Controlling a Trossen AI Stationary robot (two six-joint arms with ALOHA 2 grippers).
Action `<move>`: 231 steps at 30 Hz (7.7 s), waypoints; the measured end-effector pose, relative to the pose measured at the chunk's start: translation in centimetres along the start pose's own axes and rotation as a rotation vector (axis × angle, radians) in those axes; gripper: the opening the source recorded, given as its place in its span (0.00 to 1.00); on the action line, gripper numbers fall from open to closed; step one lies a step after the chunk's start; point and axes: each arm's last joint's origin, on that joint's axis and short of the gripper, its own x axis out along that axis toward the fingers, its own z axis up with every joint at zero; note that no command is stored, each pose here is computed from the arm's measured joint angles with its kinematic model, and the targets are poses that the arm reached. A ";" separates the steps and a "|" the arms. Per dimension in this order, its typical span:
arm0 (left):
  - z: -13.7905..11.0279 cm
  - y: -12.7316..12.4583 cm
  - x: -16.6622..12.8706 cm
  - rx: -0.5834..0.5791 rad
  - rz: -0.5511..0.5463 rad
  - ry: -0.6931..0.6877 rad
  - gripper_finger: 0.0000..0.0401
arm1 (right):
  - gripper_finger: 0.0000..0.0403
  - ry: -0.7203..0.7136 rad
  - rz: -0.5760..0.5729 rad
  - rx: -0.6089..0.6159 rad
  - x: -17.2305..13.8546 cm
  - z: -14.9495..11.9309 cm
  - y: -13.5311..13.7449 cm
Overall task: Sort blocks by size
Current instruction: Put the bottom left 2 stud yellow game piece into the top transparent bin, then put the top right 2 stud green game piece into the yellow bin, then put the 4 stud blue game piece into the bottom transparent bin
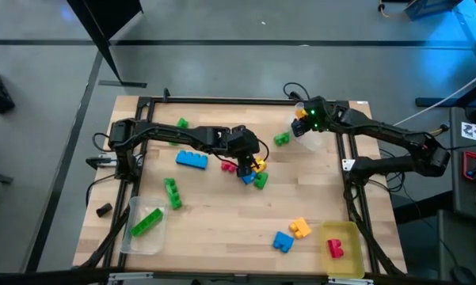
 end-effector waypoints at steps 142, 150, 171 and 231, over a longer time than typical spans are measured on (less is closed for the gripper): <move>-0.6 5.9 -10.5 -0.050 0.047 -0.007 0.22 | 0.37 0.581 -0.090 -0.458 10.1 -3.5 5.7; -0.7 6.9 -14.4 -0.065 0.068 -0.094 0.22 | 0.19 0.592 -0.085 -0.458 10.0 -3.4 5.7; -6.9 8.2 -27.3 -0.246 0.122 -0.131 0.22 | 0.02 0.679 0.172 -0.410 3.3 3.3 10.6; -6.4 7.5 -17.6 -0.203 0.128 0.408 0.23 | 0.25 0.880 -0.064 -0.486 -24.0 -26.8 16.4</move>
